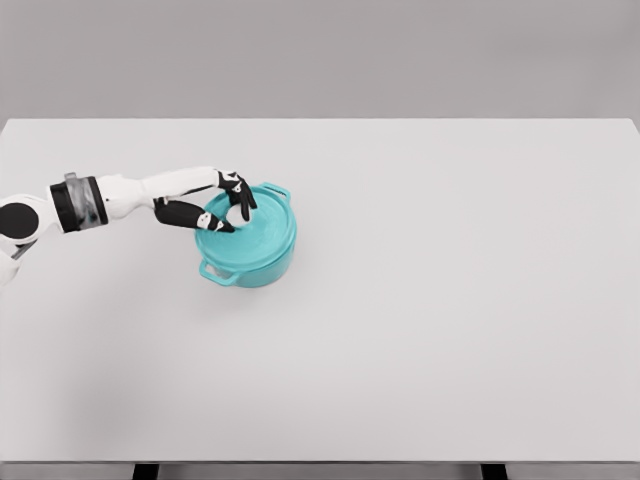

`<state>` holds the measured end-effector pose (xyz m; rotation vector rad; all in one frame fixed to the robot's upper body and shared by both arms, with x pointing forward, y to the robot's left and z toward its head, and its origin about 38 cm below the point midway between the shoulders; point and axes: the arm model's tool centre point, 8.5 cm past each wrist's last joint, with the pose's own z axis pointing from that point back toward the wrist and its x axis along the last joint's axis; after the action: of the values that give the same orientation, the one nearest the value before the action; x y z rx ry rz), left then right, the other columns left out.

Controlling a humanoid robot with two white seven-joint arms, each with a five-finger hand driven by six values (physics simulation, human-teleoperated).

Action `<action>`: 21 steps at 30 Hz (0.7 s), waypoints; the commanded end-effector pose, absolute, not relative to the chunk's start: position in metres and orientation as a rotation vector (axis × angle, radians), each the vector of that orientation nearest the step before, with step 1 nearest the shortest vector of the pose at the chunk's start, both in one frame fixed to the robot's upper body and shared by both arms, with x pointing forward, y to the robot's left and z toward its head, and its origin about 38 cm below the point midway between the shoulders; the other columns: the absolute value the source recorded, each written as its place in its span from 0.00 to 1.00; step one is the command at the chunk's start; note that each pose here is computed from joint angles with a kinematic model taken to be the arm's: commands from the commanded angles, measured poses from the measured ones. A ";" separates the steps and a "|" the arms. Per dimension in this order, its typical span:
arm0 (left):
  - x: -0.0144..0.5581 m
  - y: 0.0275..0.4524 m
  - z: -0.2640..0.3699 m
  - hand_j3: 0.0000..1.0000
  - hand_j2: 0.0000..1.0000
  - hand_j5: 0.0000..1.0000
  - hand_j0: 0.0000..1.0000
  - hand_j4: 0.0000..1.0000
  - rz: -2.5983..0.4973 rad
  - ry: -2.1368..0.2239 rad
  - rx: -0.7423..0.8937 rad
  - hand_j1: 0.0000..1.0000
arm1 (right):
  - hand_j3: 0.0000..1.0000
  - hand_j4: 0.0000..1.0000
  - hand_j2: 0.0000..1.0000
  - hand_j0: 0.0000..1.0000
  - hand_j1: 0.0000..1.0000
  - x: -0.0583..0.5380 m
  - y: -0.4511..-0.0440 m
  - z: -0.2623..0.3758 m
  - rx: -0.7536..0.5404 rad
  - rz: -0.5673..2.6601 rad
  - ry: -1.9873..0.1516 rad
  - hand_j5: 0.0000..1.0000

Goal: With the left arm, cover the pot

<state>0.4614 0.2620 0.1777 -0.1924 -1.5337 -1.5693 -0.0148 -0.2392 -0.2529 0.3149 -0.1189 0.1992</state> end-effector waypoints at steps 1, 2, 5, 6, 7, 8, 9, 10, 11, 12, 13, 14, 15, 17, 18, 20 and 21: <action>0.462 0.262 0.178 0.42 0.42 0.42 0.42 0.42 -1.560 -1.538 -0.195 0.42 | 1.00 1.00 1.00 1.00 1.00 -0.015 -0.239 -0.253 0.315 0.200 -0.119 1.00; 0.462 0.262 0.178 0.44 0.44 0.44 0.44 0.44 -1.560 -1.538 -0.194 0.44 | 1.00 1.00 1.00 1.00 1.00 -0.015 -0.239 -0.253 0.315 0.200 -0.119 1.00; 0.462 0.262 0.179 0.78 0.78 0.78 0.78 0.78 -1.560 -1.539 -0.193 0.78 | 1.00 1.00 1.00 1.00 1.00 -0.015 -0.239 -0.253 0.315 0.200 -0.119 1.00; 0.462 0.262 0.179 0.98 0.98 0.98 0.98 0.98 -1.560 -1.539 -0.193 0.98 | 1.00 1.00 1.00 1.00 1.00 -0.015 -0.239 -0.253 0.315 0.200 -0.119 1.00; 0.462 0.262 0.179 1.00 1.00 1.00 1.00 1.00 -1.560 -1.539 -0.193 1.00 | 1.00 1.00 1.00 1.00 1.00 -0.015 -0.239 -0.253 0.315 0.200 -0.119 1.00; 0.463 0.262 0.180 1.00 1.00 1.00 1.00 1.00 -1.560 -1.542 -0.191 1.00 | 1.00 1.00 1.00 1.00 1.00 -0.015 -0.239 -0.253 0.315 0.200 -0.119 1.00; 0.462 0.262 0.180 1.00 1.00 1.00 1.00 1.00 -1.561 -1.541 -0.192 1.00 | 1.00 1.00 1.00 1.00 1.00 -0.015 -0.239 -0.253 0.315 0.200 -0.119 1.00; 0.463 0.262 0.180 1.00 1.00 1.00 1.00 1.00 -1.559 -1.543 -0.191 1.00 | 1.00 1.00 1.00 1.00 1.00 -0.015 -0.239 -0.253 0.315 0.200 -0.119 1.00; 0.463 0.262 0.181 1.00 1.00 1.00 1.00 1.00 -1.554 -1.548 -0.187 1.00 | 1.00 1.00 1.00 1.00 1.00 -0.015 -0.239 -0.253 0.315 0.200 -0.119 1.00; 0.463 0.262 0.180 1.00 1.00 1.00 1.00 1.00 -1.549 -1.550 -0.184 1.00 | 1.00 1.00 1.00 1.00 1.00 -0.015 -0.239 -0.253 0.315 0.200 -0.119 1.00; 0.464 0.263 0.181 1.00 1.00 1.00 1.00 1.00 -1.549 -1.553 -0.183 1.00 | 1.00 1.00 1.00 1.00 1.00 -0.014 -0.239 -0.253 0.315 0.200 -0.121 1.00; 0.464 0.262 0.181 1.00 1.00 1.00 1.00 1.00 -1.549 -1.554 -0.185 1.00 | 1.00 1.00 1.00 1.00 1.00 -0.015 -0.239 -0.253 0.315 0.200 -0.119 1.00; 0.464 0.262 0.182 1.00 1.00 1.00 1.00 1.00 -1.550 -1.559 -0.183 1.00 | 1.00 1.00 1.00 1.00 1.00 -0.015 -0.239 -0.253 0.315 0.200 -0.119 1.00; 0.465 0.268 0.193 1.00 1.00 1.00 1.00 1.00 -1.546 -1.578 -0.174 1.00 | 1.00 1.00 1.00 1.00 1.00 -0.014 -0.239 -0.253 0.315 0.200 -0.121 1.00; 0.463 0.275 0.202 1.00 1.00 1.00 1.00 1.00 -1.542 -1.587 -0.170 1.00 | 1.00 1.00 1.00 1.00 1.00 -0.015 -0.239 -0.253 0.315 0.200 -0.119 1.00; 0.450 0.288 0.225 1.00 1.00 1.00 1.00 1.00 -1.518 -1.631 -0.197 1.00 | 1.00 1.00 1.00 1.00 1.00 -0.015 -0.239 -0.253 0.315 0.200 -0.119 1.00; 0.442 0.299 0.234 1.00 1.00 1.00 1.00 1.00 -1.531 -1.630 -0.180 1.00 | 1.00 1.00 1.00 1.00 1.00 -0.015 -0.239 -0.253 0.315 0.200 -0.119 1.00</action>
<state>0.4511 0.2878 0.2126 -0.1780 -1.5979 -1.5387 -0.0148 -0.2392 -0.2529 0.3149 -0.1189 0.1993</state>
